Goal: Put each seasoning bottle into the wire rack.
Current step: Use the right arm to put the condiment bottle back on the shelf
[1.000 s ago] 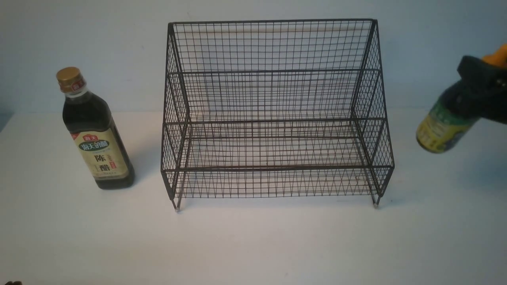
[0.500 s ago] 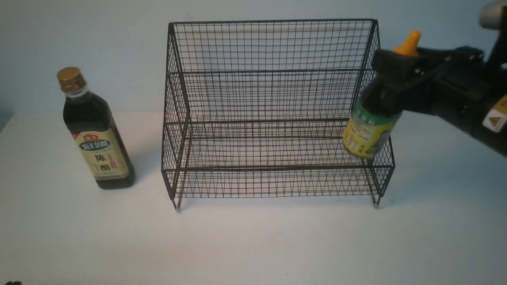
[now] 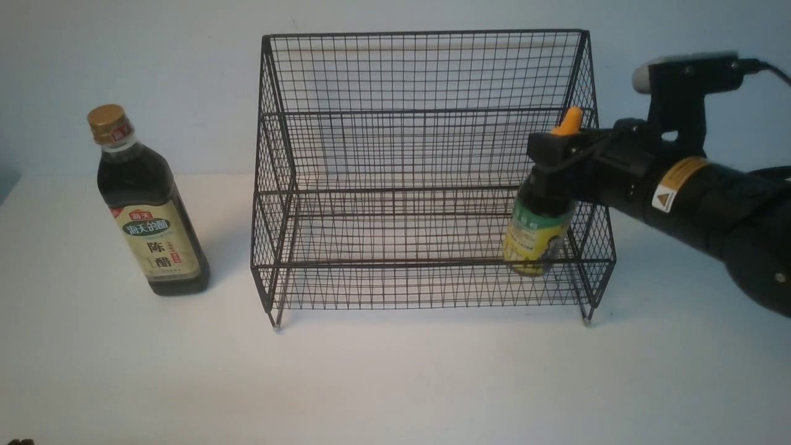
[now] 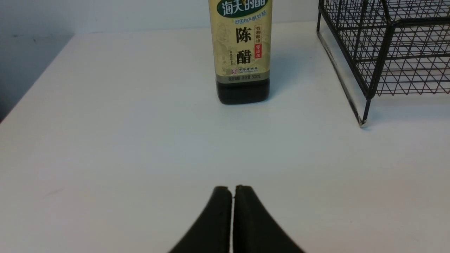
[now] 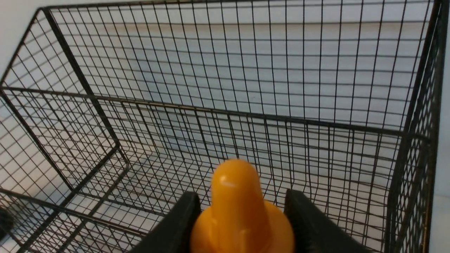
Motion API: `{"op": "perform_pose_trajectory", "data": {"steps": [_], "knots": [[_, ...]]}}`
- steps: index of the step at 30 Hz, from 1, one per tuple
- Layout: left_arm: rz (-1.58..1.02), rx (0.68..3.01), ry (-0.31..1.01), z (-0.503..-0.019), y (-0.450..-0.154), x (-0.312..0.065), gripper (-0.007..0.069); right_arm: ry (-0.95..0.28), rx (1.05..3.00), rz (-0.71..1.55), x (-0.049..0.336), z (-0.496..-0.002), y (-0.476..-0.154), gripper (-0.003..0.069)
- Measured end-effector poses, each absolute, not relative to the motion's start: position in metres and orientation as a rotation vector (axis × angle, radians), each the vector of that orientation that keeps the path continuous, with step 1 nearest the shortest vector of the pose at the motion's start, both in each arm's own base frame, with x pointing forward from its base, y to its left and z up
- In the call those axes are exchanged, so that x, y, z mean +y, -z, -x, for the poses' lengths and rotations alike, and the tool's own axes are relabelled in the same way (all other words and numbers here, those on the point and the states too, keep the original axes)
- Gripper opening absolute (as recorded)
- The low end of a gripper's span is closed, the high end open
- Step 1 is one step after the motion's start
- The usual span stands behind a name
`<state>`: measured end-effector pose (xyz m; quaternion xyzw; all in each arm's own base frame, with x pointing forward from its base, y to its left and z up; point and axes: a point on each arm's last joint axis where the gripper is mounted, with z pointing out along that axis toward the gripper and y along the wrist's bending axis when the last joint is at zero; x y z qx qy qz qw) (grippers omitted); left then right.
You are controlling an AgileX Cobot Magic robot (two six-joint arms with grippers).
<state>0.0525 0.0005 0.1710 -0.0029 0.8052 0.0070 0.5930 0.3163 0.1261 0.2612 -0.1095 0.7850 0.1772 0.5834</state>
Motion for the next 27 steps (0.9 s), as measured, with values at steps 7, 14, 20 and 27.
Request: {"op": "perform_pose_trajectory", "data": {"steps": [7,14,20,27], "knots": [[0.007,1.872,-0.016,-0.052,-0.171,0.000,-0.0005,-0.386,1.879,0.305,0.128,-0.320,-0.248,0.0286],[0.007,1.872,-0.016,-0.052,-0.171,0.000,-0.0005,-0.346,1.901,0.404,0.131,-0.321,-0.239,0.0286],[0.007,1.872,-0.016,-0.052,-0.171,0.000,-0.0005,-0.352,1.884,0.409,0.132,-0.321,-0.241,0.0351],[0.007,1.872,-0.016,-0.052,-0.171,0.000,-0.0005,-0.344,1.884,0.407,0.131,-0.320,-0.246,0.0477]]}}
